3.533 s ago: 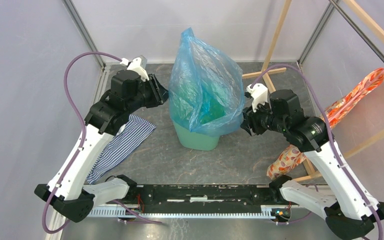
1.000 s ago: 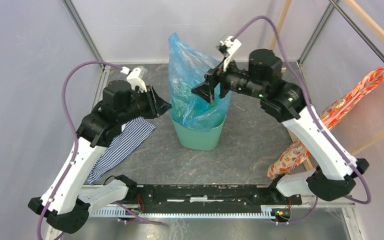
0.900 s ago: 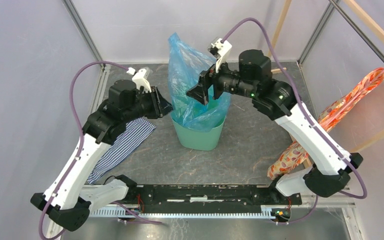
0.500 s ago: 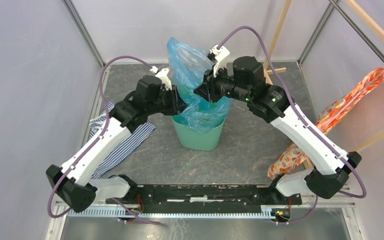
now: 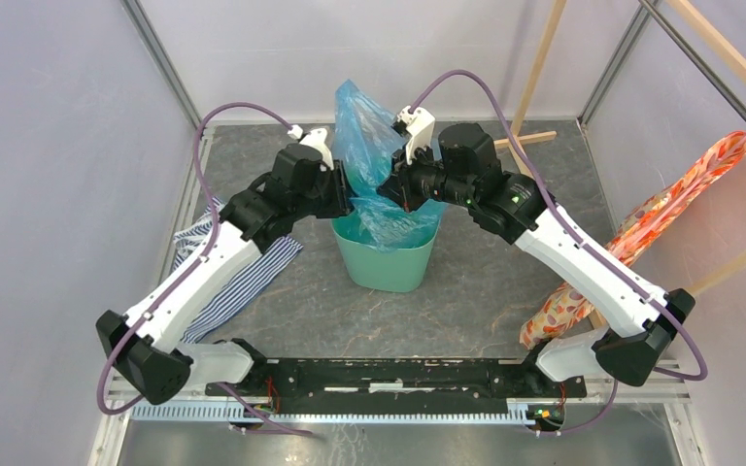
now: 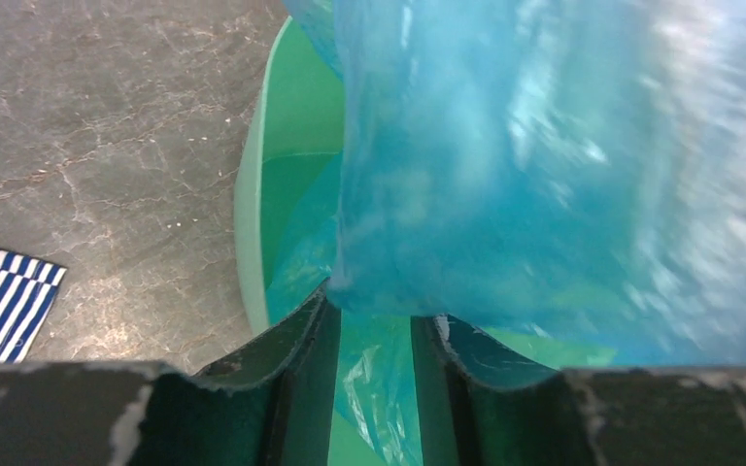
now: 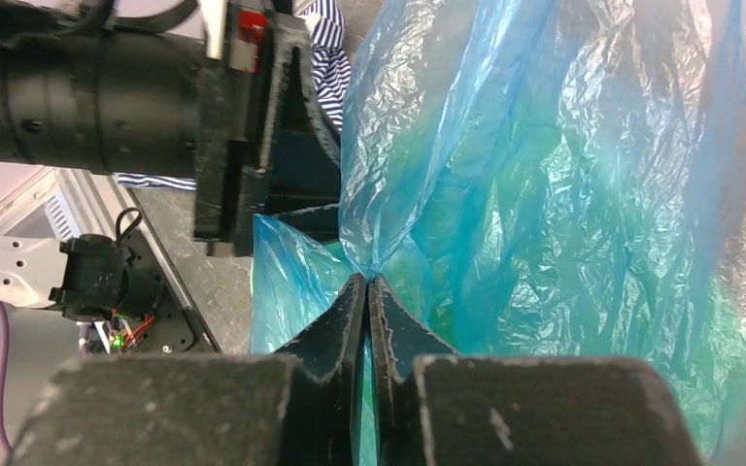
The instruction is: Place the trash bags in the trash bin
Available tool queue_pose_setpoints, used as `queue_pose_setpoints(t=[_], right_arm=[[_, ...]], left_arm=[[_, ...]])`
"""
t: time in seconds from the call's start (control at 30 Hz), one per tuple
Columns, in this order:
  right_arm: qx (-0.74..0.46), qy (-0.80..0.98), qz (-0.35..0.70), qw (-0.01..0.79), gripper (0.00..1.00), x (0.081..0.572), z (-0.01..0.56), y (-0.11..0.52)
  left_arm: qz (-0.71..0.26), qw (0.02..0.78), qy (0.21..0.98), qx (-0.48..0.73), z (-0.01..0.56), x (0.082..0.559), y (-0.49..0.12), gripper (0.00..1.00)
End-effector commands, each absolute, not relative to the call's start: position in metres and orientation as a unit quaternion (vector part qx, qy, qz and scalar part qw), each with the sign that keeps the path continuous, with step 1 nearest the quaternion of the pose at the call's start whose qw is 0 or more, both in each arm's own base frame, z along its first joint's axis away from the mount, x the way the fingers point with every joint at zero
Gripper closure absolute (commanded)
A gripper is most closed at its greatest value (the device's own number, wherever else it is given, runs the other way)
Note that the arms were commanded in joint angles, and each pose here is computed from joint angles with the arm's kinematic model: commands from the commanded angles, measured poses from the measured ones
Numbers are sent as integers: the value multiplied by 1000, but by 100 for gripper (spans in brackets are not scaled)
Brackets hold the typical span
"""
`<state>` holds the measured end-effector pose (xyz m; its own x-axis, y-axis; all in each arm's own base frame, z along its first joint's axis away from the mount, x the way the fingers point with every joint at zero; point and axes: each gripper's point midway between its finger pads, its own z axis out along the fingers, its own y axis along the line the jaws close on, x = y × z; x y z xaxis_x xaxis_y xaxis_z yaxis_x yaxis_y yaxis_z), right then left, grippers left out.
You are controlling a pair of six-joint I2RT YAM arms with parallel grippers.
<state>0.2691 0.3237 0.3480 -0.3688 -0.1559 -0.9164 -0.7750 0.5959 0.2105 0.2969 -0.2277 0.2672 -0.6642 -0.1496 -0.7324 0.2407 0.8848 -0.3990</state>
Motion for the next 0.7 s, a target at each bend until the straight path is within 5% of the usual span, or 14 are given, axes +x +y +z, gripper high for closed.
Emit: queue_pose_setpoints(t=[0.0, 0.37, 0.67], right_arm=[[-307, 723, 347, 513, 92, 265, 386, 325], [-319, 702, 371, 517, 93, 258, 411, 345], [-336, 695, 391, 501, 94, 248, 412, 391]], left_arm=[[-255, 459, 851, 12, 321, 283, -210, 59], [-250, 502, 828, -28, 371, 252, -169, 55], [-287, 548, 782, -81, 435, 258, -163, 36]])
